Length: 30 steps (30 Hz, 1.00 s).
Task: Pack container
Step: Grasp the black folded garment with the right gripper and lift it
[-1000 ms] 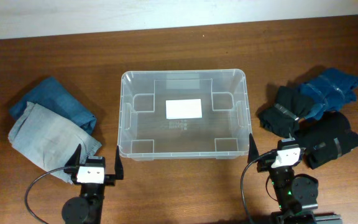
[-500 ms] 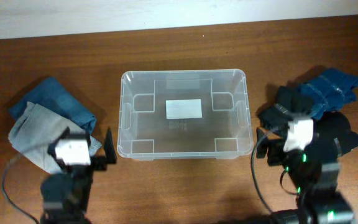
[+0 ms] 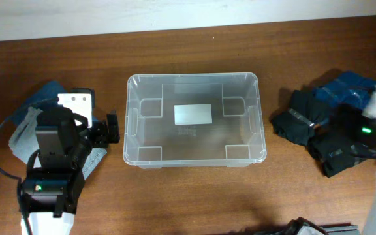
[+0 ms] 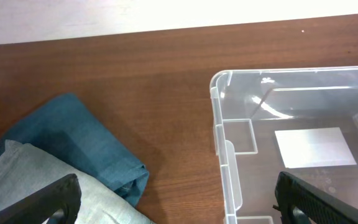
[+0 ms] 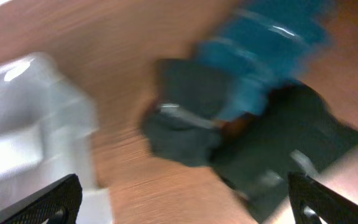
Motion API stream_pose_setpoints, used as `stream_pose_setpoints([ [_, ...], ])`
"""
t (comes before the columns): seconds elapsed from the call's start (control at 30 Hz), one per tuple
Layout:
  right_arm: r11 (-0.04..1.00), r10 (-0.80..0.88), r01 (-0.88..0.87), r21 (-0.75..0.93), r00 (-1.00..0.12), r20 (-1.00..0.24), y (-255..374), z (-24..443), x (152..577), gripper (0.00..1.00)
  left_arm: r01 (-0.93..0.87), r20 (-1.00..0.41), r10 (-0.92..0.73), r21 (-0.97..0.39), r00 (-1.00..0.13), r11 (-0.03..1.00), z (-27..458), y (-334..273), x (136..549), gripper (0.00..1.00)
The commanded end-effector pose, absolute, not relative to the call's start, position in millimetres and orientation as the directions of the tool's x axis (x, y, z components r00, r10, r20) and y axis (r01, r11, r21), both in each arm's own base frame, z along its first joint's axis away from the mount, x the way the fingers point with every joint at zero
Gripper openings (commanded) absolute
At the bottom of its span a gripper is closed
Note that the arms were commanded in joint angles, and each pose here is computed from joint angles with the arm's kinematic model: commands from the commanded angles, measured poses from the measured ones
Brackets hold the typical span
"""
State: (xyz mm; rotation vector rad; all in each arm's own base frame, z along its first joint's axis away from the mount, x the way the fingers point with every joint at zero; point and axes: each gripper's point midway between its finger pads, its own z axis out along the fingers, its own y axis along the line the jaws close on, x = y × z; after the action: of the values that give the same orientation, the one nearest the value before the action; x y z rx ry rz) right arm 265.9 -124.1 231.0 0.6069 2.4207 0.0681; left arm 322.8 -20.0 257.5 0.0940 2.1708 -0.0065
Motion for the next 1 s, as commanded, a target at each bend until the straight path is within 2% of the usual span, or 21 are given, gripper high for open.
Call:
stream_pose_setpoints([
  [0.0,0.708,0.706,0.571,0.415,-0.590,-0.392,-174,187,241,0.98,0.064,-0.834,0.056,0.025,-0.549,0.998,266,-21,325,0.99],
  [0.1,0.562,0.826,0.684,0.466,-0.498,-0.266,-211,146,222,0.99,0.063,-0.840,0.056,0.025,-0.540,0.998,267,-21,328,0.99],
  [0.23,0.431,0.892,0.709,0.558,-0.430,-0.142,-236,101,220,0.98,0.064,-0.841,0.055,0.025,-0.538,0.998,267,-21,331,0.99],
  [0.5,0.325,0.894,0.709,0.626,-0.446,0.041,-232,22,229,1.00,0.064,-0.840,0.056,0.025,-0.539,0.998,266,-21,333,1.00],
  [0.53,0.319,0.890,0.699,0.640,-0.454,0.053,-227,15,232,0.97,0.064,-0.841,0.056,0.025,-0.538,0.998,266,-21,333,0.99],
  [0.63,0.326,0.875,0.649,0.688,-0.482,0.039,-219,12,245,0.76,0.064,-0.842,0.055,0.025,-0.537,0.998,266,-21,333,0.99],
  [0.67,0.338,0.869,0.640,0.689,-0.494,0.032,-217,12,248,0.60,0.064,-0.842,0.055,0.025,-0.537,0.998,266,-21,333,0.99],
  [0.7,0.344,0.865,0.637,0.690,-0.500,0.030,-215,12,250,0.50,0.064,-0.842,0.055,0.025,-0.537,0.998,266,-21,333,0.99],
  [0.73,0.348,0.862,0.633,0.691,-0.507,0.030,-213,13,252,0.33,0.064,-0.842,0.055,0.025,-0.537,0.998,266,-21,333,1.00],
  [0.77,0.347,0.859,0.625,0.699,-0.511,0.031,-211,14,254,0.21,0.064,-0.842,0.055,0.025,-0.537,0.998,266,-21,333,1.00],
  [0.8,0.344,0.858,0.620,0.705,-0.513,0.033,-209,16,255,0.16,0.064,-0.842,0.055,0.025,-0.537,0.998,266,-21,333,0.99],
  [0.83,0.344,0.856,0.610,0.714,-0.516,0.029,-208,20,257,0.04,0.064,-0.842,0.055,0.025,-0.536,0.998,267,-21,333,0.99],
  [0.93,0.365,0.857,0.594,0.717,-0.516,-0.008,-209,40,258,0.04,0.064,-0.843,0.055,0.025,-0.535,0.998,267,-21,333,0.99],
  [0.97,0.408,0.853,0.557,0.723,-0.514,-0.085,-213,73,263,0.04,0.064,-0.843,0.055,0.025,-0.535,0.998,267,-21,333,0.99],
])
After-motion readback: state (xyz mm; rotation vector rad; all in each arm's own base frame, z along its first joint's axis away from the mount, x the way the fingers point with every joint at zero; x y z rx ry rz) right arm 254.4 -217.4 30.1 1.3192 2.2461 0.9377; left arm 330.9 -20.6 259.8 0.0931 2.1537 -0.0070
